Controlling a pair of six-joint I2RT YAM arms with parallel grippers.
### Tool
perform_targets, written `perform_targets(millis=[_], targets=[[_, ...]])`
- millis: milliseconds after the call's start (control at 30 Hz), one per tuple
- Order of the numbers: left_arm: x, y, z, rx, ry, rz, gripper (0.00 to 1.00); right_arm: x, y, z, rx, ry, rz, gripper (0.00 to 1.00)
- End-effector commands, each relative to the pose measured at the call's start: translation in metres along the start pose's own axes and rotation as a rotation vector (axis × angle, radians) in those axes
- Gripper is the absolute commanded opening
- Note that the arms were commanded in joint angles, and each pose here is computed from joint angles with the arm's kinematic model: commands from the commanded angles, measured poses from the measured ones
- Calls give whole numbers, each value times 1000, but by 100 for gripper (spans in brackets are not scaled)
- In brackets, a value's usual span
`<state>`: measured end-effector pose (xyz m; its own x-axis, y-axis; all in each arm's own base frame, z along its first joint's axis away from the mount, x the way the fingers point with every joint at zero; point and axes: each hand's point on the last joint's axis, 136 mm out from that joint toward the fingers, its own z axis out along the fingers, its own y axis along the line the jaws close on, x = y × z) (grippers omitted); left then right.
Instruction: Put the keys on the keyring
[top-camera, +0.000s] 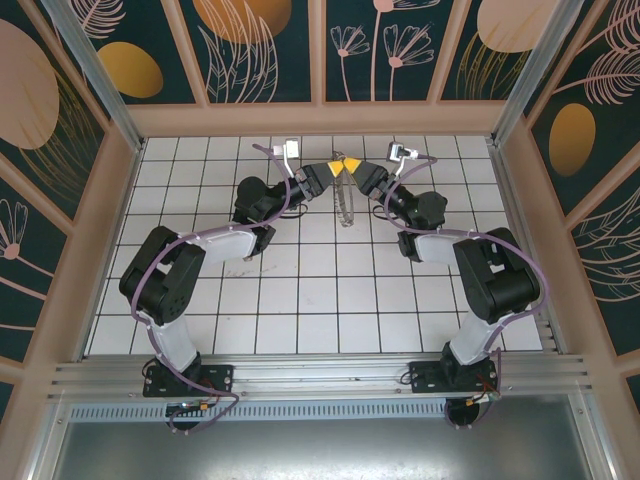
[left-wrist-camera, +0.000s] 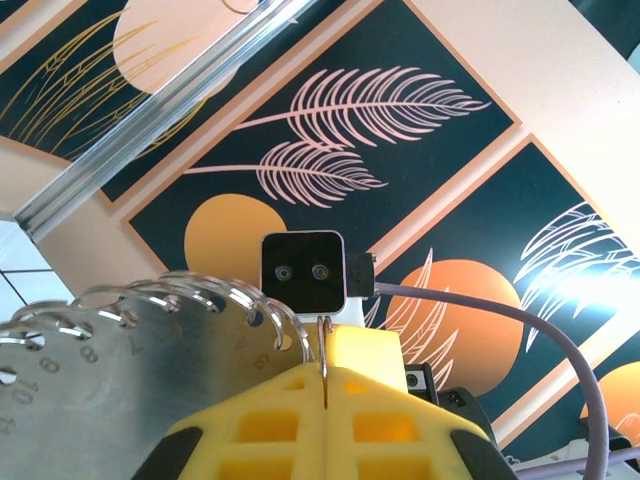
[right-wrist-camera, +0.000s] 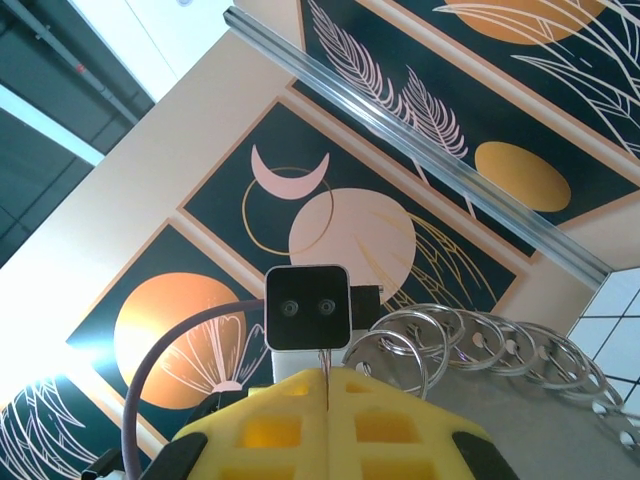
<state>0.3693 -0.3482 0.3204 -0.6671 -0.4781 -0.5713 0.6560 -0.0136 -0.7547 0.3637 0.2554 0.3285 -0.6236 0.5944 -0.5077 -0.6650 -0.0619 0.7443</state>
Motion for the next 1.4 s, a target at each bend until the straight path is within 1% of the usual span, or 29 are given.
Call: perform_targets(millis=[0,433,500,633,700,800,867,1000,1233,1367], targets=[[-2,-11,3,51,-9,34,0,-7,35,5,-129,-25,-82,0],[-5,-12,7,72,-16,52,0,-4,35,4,-129,-12,-86,0],[-6,-11,6,66,-27,50,5,-4,34,4,-127,-12,-86,0],[-6,-12,6,69,-30,48,6,-4,34,3,-127,-11,-86,0],[-7,-12,6,73,-35,46,12,-3,33,3,-126,-9,-84,0],[-7,-13,6,82,-39,44,13,-3,33,3,-124,-8,-82,0],[-8,-13,5,86,-47,43,16,-3,34,2,-124,-10,-84,0],[-9,-14,4,90,-56,41,13,-3,35,2,-125,-9,-85,0],[-9,-14,4,93,-58,44,0,-1,35,1,-126,-4,-81,0],[-8,-14,4,102,-51,48,0,-1,38,0,-128,-3,-83,0]])
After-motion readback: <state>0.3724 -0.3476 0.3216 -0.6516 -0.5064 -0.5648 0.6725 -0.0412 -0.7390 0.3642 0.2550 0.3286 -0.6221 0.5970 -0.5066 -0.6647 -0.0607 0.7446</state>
